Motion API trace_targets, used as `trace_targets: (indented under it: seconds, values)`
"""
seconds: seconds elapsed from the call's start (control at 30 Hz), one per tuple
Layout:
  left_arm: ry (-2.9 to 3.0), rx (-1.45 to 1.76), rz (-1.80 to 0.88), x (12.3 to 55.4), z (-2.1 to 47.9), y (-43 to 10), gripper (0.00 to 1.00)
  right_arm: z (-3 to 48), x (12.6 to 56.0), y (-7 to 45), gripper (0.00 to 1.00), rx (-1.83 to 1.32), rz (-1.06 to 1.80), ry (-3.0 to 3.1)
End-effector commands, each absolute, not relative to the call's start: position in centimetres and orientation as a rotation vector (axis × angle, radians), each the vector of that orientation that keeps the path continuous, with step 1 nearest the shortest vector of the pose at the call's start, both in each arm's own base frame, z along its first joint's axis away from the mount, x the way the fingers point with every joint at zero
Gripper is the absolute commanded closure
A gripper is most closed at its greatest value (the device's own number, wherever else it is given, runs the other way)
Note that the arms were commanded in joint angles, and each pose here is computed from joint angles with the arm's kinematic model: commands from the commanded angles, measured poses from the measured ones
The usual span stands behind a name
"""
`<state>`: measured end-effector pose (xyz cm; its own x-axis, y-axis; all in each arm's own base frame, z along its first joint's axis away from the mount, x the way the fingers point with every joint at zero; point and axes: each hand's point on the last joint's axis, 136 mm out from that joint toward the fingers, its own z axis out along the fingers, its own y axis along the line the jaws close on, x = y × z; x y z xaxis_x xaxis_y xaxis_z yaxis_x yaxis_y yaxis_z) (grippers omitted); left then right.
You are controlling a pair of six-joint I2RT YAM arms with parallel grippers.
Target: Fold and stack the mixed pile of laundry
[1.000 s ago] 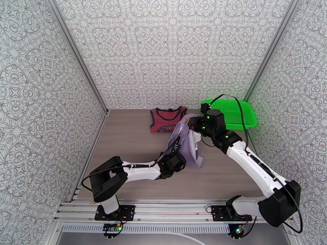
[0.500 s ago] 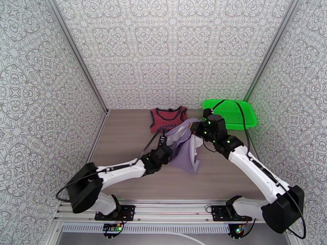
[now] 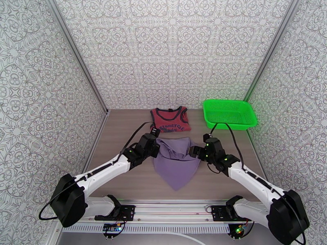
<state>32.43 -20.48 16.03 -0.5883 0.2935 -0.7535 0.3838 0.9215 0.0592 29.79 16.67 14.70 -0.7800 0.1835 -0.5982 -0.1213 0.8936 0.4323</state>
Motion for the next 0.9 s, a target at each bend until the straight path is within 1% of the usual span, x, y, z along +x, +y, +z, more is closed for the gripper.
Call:
trace_targets:
  seconds: [0.0, 0.1, 0.23, 0.4, 0.53, 0.67, 0.87]
  values:
    - [2.193, 0.549, -0.150, 32.4, 18.2, -20.8, 1.00, 20.0, 30.1, 18.4, 0.01, -0.419, 0.519, 2.265]
    - [2.192, 0.557, -0.135, 32.4, 18.5, -20.5, 1.00, 20.3, 31.0, 18.9, 0.01, -0.621, 0.423, 2.264]
    - [2.197, 0.556, -0.122, 32.6, 18.8, -20.2, 1.00, 17.9, 31.6, 20.2, 0.01, -0.812, 0.329, 2.290]
    - [2.201, 0.546, -0.116, 32.9, 18.8, -19.8, 1.00, 14.7, 29.9, 22.4, 0.01, -0.944, 0.361, 2.330]
    - [2.199, 0.540, -0.121, 33.0, 19.0, -19.7, 1.00, 12.5, 29.1, 23.4, 0.02, -0.935, 0.382, 2.363]
    - [2.200, 0.542, -0.125, 33.0, 19.0, -19.8, 1.00, 11.1, 30.1, 22.7, 0.05, -0.844, 0.303, 2.400]
    - [2.203, 0.545, -0.131, 33.0, 19.0, -19.8, 1.00, 10.3, 32.3, 22.1, 0.15, -0.751, 0.186, 2.430]
